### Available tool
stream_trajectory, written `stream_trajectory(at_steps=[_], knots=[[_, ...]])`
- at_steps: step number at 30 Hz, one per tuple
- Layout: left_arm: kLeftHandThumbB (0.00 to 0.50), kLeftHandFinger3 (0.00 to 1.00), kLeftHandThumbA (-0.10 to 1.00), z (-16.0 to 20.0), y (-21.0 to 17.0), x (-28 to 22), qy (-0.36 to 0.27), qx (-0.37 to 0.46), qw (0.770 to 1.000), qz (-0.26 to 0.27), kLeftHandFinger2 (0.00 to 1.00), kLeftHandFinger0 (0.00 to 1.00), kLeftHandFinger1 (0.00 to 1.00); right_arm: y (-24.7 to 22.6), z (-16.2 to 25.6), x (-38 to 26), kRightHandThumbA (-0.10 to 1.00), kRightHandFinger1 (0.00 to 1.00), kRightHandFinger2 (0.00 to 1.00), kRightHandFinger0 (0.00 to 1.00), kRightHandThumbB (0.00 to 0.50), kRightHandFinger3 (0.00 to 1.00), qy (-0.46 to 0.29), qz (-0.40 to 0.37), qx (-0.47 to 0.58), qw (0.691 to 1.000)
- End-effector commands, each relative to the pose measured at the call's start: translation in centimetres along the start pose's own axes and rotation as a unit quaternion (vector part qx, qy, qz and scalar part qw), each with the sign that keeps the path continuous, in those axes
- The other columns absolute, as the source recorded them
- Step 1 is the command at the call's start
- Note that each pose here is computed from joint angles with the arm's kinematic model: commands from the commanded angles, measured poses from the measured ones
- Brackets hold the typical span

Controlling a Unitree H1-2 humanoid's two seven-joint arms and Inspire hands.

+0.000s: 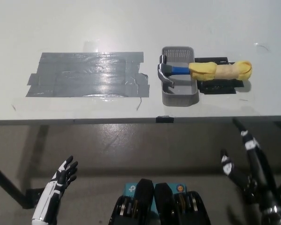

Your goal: The robot picks the hammer with right hand and hits the black area on the desk and places it back.

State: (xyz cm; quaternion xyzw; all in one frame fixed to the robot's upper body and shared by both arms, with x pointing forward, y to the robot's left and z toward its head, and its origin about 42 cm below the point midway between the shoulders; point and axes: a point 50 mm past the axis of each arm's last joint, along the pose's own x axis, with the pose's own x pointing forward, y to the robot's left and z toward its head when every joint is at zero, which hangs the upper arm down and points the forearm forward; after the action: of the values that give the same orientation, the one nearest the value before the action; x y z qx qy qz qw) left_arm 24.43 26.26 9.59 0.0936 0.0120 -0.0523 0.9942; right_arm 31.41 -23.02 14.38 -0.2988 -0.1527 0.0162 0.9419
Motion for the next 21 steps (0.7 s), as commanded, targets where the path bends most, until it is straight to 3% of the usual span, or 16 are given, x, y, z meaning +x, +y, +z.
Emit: stream_trajectory(at_steps=[1,7,21], knots=[[0.155,1.0,1.0,1.7,0.5,0.8,-0.046,0.026,0.999,-0.006,1.0,1.0,1.0,-5.2,6.3,8.5,0.48,1.0,1.0,1.0,0.48,1.0,-0.107,-0.139,-0.283,0.943],[0.147,1.0,1.0,1.9,0.5,0.9,-0.048,0.021,0.999,-0.008,1.0,1.0,1.0,-4.9,6.1,11.9,0.59,1.0,1.0,1.0,0.421,1.0,-0.091,-0.117,-0.291,0.945],[0.112,1.0,1.0,1.9,0.7,1.2,-0.051,0.025,0.998,-0.014,1.0,1.0,1.0,-3.6,5.9,16.2,0.73,1.0,1.0,1.0,0.416,1.0,-0.051,-0.082,-0.33,0.939]])
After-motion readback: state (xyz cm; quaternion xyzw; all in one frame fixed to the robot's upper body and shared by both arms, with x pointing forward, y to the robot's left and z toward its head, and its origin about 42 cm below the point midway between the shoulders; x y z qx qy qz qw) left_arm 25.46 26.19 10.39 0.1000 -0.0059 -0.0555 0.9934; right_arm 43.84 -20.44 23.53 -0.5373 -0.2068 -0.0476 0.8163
